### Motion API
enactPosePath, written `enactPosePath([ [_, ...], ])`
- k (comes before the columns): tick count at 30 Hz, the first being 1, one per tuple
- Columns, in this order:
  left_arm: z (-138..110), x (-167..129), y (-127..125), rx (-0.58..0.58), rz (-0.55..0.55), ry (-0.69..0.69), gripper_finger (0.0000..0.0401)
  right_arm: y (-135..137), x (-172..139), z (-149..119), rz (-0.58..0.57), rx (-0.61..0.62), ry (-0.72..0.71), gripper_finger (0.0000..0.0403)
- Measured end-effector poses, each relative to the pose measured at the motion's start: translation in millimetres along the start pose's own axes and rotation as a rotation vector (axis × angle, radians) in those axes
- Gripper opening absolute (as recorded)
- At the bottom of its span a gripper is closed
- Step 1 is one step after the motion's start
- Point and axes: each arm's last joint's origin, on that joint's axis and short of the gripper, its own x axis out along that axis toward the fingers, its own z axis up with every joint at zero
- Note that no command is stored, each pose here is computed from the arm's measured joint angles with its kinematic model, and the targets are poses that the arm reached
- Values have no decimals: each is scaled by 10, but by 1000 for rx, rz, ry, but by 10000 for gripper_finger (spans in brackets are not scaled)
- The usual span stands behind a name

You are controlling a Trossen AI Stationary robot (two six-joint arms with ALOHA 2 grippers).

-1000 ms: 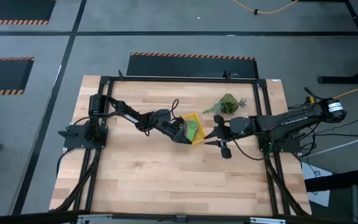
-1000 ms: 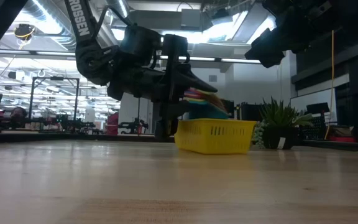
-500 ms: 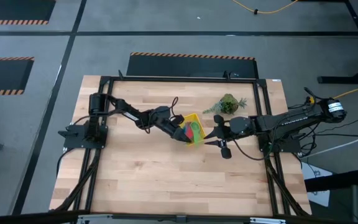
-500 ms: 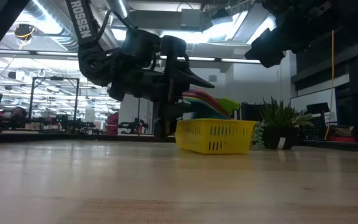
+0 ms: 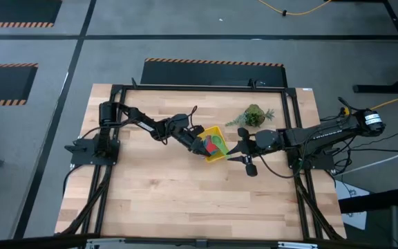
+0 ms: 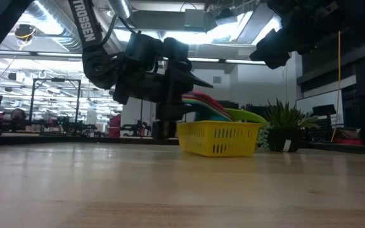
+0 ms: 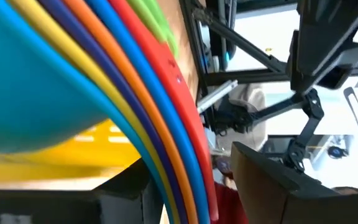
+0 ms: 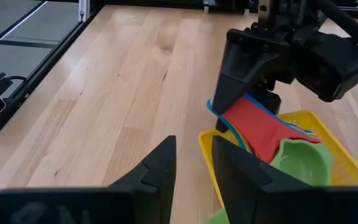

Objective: Nest measuring cups in basket
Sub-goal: Put the stacked measuring cups into the yellow bin

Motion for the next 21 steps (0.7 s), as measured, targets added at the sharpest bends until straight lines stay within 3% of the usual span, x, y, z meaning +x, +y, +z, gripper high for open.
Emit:
enactPosePath([
  [21,-4,-59,-9,-195,-51,205,165,0,0,-1,0,3,1,108],
])
